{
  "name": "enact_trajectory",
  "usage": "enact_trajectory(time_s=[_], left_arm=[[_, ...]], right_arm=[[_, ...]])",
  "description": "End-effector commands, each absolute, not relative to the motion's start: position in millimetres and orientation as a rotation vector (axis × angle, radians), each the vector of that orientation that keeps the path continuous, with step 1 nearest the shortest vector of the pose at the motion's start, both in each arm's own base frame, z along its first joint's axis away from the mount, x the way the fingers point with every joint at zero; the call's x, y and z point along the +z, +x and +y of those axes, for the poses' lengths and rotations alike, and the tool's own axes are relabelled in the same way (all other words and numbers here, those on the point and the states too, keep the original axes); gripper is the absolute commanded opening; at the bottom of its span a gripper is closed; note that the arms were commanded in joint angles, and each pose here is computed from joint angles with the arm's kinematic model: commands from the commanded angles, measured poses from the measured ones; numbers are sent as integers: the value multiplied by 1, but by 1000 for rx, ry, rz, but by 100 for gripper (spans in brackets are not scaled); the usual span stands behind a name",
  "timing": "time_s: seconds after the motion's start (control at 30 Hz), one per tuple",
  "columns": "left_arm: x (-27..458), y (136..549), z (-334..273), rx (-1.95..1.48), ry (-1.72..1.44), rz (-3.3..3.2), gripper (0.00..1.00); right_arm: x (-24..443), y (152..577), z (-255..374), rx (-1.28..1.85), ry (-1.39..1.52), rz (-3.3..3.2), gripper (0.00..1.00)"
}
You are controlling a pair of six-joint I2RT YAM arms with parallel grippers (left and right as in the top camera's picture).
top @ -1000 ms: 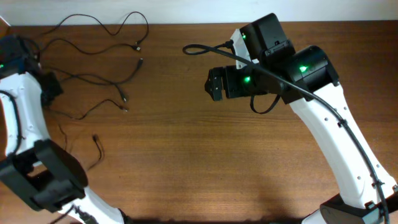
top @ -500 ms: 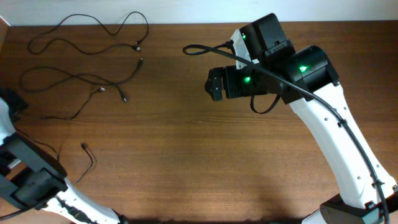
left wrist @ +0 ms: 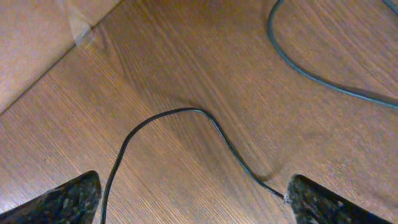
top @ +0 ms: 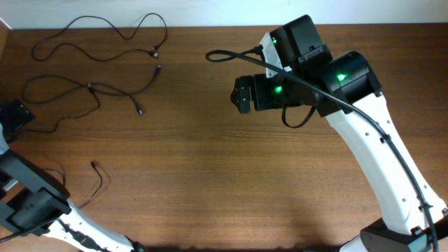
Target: Untangle cables
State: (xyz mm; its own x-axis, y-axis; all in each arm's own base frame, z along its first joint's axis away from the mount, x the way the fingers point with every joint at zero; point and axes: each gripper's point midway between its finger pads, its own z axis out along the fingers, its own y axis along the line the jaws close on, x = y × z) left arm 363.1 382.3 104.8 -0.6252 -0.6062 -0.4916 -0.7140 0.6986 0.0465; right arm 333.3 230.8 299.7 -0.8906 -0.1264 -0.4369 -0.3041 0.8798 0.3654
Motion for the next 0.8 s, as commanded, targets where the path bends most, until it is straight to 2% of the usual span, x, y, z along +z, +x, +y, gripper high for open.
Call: enact_trajectory(time_s=[0.0, 0.03, 0.13, 0.3, 0.33, 0.37, 0.47, 0.57, 0.67, 0.77], left_arm=[[151, 402, 380, 221, -864, 2361, 89], [165, 418, 370, 130, -800, 2322, 84], [180, 454, 333, -99, -634, 2258, 84], [151, 479, 288, -189, -560, 2338, 67], [143, 485, 277, -199, -517, 2366, 66], [137, 488, 266, -202, -462, 2393, 66], [117, 495, 233, -170, -226, 2499, 75], [96, 489, 224, 17, -85, 2638, 81], [82, 486, 212, 91, 17, 2703, 80], [66, 479, 200, 84, 146, 2744, 74]], right_arm=[[303, 332, 230, 593, -327, 2630, 98], [303, 332, 230, 593, -327, 2630, 98], [303, 332, 230, 593, -327, 2630, 98], [303, 332, 230, 593, -327, 2630, 98], [303, 332, 230, 594, -326, 2630, 98], [303, 332, 230, 593, -327, 2630, 98], [303, 332, 230, 593, -327, 2630, 98], [303, 332, 230, 593, -327, 2630, 98], [303, 332, 230, 593, -327, 2630, 99], [303, 332, 230, 594, -326, 2630, 98]])
